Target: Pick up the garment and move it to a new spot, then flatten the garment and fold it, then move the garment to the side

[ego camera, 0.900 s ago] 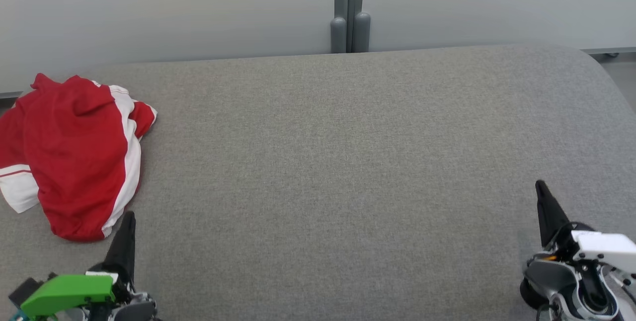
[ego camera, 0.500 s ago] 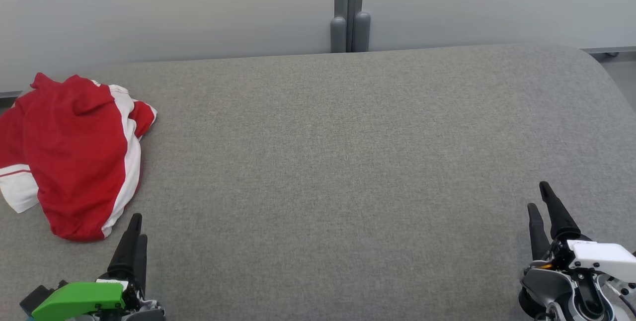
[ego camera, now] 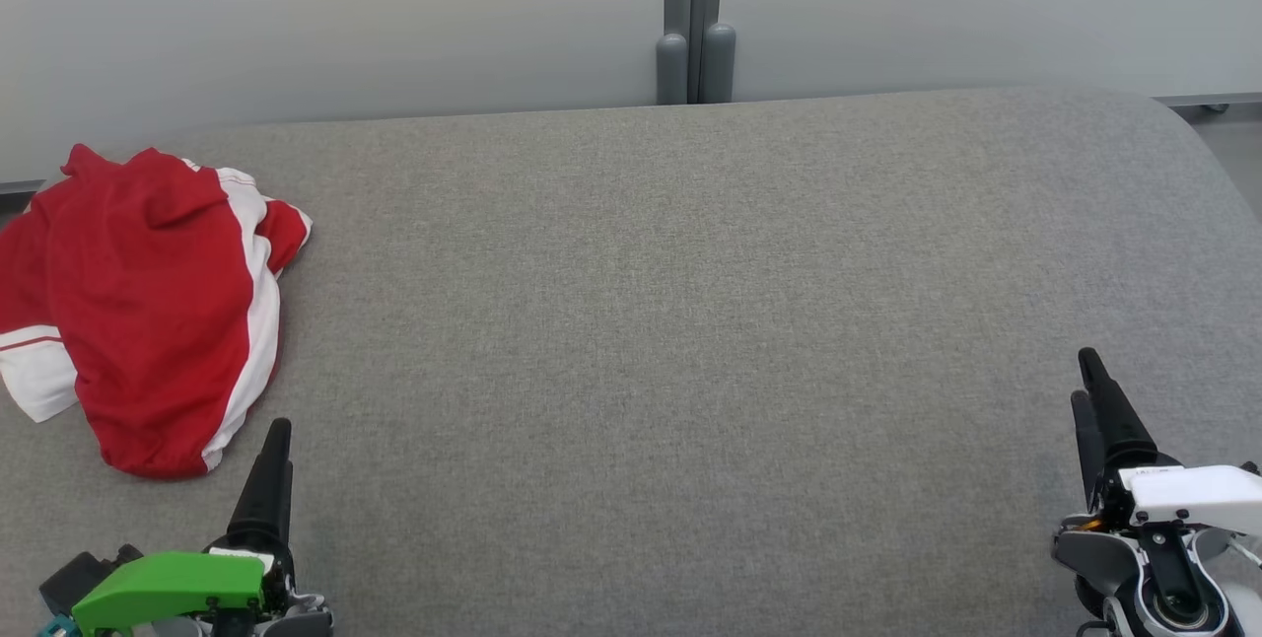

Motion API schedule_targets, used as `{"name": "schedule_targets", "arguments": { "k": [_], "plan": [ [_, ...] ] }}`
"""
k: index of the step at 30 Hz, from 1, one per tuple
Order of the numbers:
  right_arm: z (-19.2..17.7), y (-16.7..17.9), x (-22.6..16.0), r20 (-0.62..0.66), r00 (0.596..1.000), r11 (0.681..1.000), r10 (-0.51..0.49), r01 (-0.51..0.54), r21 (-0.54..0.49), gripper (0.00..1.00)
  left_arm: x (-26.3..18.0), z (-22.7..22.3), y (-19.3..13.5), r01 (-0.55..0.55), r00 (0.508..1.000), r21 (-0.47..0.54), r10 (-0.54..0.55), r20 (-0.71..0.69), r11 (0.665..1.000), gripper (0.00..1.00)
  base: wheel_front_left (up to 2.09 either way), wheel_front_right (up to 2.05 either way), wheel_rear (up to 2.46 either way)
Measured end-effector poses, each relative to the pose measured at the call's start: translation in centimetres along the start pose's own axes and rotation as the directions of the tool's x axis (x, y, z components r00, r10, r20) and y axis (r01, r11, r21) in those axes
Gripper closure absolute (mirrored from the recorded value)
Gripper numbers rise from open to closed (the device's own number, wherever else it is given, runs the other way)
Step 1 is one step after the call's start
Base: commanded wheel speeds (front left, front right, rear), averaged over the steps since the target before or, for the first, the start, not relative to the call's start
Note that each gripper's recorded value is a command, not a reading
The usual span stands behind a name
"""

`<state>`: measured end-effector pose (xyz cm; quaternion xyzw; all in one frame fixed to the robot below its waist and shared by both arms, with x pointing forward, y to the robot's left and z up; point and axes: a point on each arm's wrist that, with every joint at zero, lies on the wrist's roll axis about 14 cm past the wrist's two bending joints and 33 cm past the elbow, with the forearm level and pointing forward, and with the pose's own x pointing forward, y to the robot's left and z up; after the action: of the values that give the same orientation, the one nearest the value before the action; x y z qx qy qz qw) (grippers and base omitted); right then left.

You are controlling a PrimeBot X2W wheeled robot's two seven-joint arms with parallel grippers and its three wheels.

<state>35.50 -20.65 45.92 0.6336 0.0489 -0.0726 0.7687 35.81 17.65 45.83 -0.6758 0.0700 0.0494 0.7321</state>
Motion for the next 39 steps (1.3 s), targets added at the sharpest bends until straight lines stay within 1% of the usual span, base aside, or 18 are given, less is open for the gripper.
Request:
{"name": "schedule_targets", "arguments": {
  "k": [3,7,11,12,18,20,24,30,34,35,37,39],
  "plan": [
    [0.1,0.1,0.0,-0.001,1.0,0.998,0.002,-0.002,-0.062,0.0,0.0,0.0,0.0,0.0,1.0,0.065,0.0,-0.006,0.998,0.0,0.0,0.0,0.0],
    [0.2,0.6,0.1,0.001,1.0,0.99,0.019,-0.018,-0.141,0.0,0.0,-0.1,-0.1,0.002,1.0,0.116,-0.001,-0.009,0.993,0.0,0.0,0.0,0.0],
    [0.3,1.0,0.2,-0.002,1.0,0.974,0.029,-0.029,-0.226,0.0,0.1,-0.2,-0.1,0.006,1.0,0.176,-0.004,-0.013,0.984,0.0,0.0,0.0,0.0],
    [0.3,1.0,0.2,-0.002,1.0,0.974,0.029,-0.029,-0.226,0.0,0.1,-0.2,-0.1,0.006,1.0,0.176,-0.004,-0.013,0.984,0.0,0.0,0.0,0.0],
    [-0.1,1.7,0.2,-0.013,0.999,0.94,0.047,-0.048,-0.338,0.0,0.1,0.1,-0.2,0.01,1.0,0.288,-0.007,-0.012,0.958,0.0,0.0,0.0,0.0],
    [-0.4,2.0,0.3,-0.022,0.998,0.923,0.057,-0.061,-0.379,0.0,0.1,0.2,-0.4,0.015,1.0,0.317,-0.013,-0.008,0.948,0.0,0.0,0.0,0.0],
    [-0.8,2.5,0.3,-0.036,0.997,0.887,0.073,-0.082,-0.454,0.0,0.3,0.3,-1.2,0.037,0.999,0.394,-0.037,-0.008,0.918,0.0,0.0,0.0,0.0],
    [-1.1,3.1,0.4,-0.056,0.994,0.816,0.094,-0.109,-0.568,0.0,0.4,0.1,-1.9,0.059,0.998,0.491,-0.062,-0.01,0.869,0.0,0.0,0.0,0.0],
    [-1.6,3.4,0.4,-0.066,0.992,0.771,0.103,-0.122,-0.625,0.0,0.4,0.0,-2.2,0.064,0.997,0.556,-0.071,-0.009,0.829,0.0,0.0,0.0,0.0],
    [-1.7,3.4,0.4,-0.067,0.992,0.747,0.103,-0.122,-0.653,0.0,0.4,0.2,-2.3,0.065,0.997,0.598,-0.074,-0.009,0.799,0.0,0.0,0.0,0.0],
    [-1.8,3.5,0.4,-0.071,0.992,0.725,0.108,-0.127,-0.677,0.0,0.4,0.5,-2.5,0.066,0.997,0.64,-0.081,-0.006,0.766,0.0,0.0,0.0,0.0],
    [-2.0,3.6,0.3,-0.077,0.991,0.7,0.114,-0.135,-0.701,0.0,0.4,0.7,-2.8,0.066,0.996,0.669,-0.089,0.0,0.74,0.0,0.0,0.0,0.0]
  ]
}}
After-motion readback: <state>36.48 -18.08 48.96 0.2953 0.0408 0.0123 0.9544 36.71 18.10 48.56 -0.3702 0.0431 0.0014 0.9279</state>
